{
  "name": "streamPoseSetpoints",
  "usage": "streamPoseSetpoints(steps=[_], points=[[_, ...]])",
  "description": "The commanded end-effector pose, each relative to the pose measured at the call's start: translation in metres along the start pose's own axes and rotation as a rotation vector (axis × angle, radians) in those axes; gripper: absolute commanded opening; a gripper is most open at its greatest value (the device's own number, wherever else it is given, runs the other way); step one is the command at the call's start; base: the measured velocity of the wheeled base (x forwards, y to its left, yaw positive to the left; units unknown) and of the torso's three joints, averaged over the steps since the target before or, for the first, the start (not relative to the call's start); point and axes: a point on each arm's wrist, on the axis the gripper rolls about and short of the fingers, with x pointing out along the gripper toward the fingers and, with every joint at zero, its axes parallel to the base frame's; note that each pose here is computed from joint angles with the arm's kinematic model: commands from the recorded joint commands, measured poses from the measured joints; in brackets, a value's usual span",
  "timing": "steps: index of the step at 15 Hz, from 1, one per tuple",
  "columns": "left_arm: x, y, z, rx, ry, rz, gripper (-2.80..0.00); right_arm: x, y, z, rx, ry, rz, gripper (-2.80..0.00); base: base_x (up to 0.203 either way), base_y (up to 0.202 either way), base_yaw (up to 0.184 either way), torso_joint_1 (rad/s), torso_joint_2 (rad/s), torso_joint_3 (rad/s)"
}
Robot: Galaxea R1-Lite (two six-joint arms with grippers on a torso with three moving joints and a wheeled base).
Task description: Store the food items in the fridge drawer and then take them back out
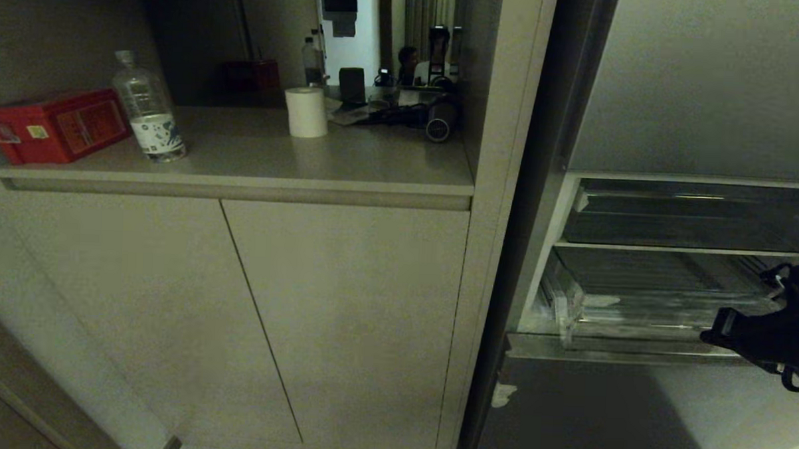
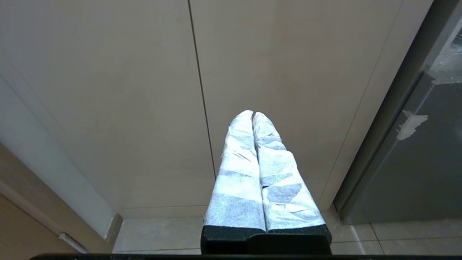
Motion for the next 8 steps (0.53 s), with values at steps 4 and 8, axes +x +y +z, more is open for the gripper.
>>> streamPoseSetpoints(steps=[4,8], points=[[0.0,0.0,0.0,0.0,0.0,-0.002,-2.8,0.069,0.016,0.002,0.035,-0.106,0.113,-2.8,0.0,0.0,0.0,0.0,0.0,0.0],[0.0,0.0,0.0,0.0,0.0,0.0,-2.8,0.083,0.019,0.006,0.088,-0.12,0.154,-2.8,0.0,0.0,0.0,0.0,0.0,0.0]])
